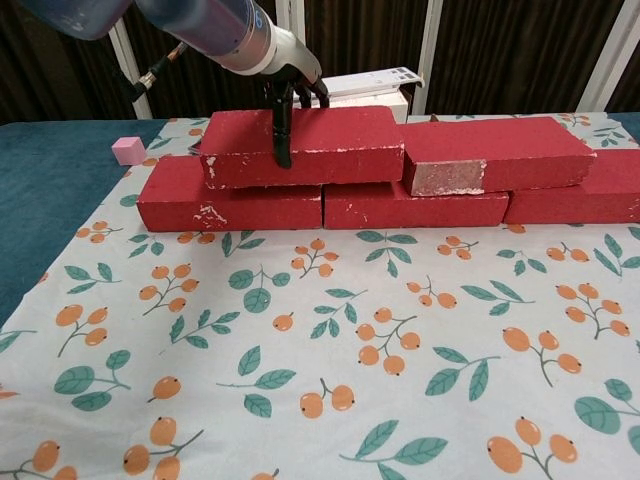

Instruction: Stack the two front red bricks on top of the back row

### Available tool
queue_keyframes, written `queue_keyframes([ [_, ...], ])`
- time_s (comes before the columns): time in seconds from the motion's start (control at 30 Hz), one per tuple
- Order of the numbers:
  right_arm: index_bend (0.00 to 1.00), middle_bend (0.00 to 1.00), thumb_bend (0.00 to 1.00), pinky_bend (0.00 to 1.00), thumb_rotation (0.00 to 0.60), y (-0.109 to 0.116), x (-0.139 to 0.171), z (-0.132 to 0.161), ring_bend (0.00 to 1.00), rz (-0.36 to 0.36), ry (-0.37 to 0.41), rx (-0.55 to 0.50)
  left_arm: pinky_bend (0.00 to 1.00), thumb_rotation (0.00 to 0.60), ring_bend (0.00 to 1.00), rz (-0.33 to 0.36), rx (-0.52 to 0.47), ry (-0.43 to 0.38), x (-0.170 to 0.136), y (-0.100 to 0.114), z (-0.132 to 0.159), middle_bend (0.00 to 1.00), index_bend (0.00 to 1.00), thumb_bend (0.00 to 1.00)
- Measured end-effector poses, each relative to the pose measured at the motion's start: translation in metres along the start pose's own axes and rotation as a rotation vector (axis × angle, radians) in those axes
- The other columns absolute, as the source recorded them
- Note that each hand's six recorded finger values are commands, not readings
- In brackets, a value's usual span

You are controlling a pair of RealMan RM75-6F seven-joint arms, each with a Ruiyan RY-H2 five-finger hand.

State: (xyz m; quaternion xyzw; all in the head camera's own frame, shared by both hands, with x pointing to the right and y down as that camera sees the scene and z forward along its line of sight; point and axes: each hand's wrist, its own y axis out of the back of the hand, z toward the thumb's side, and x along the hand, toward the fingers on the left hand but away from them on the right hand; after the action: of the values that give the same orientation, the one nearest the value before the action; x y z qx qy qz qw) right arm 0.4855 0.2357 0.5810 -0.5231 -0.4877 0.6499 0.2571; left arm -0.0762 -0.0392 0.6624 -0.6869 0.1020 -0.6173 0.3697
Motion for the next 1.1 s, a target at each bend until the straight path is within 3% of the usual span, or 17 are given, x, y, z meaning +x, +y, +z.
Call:
queue_keyframes([
  [1.1, 0.0, 0.0, 0.15, 0.0, 0.6, 0.001, -0.002, -0.004, 0.0, -0.003, -0.01, -0.009, 0.18, 0.6, 0.25, -0.005, 0.009, 0.002, 0.012, -0.006, 0.025, 0.37, 0.34, 0.02],
])
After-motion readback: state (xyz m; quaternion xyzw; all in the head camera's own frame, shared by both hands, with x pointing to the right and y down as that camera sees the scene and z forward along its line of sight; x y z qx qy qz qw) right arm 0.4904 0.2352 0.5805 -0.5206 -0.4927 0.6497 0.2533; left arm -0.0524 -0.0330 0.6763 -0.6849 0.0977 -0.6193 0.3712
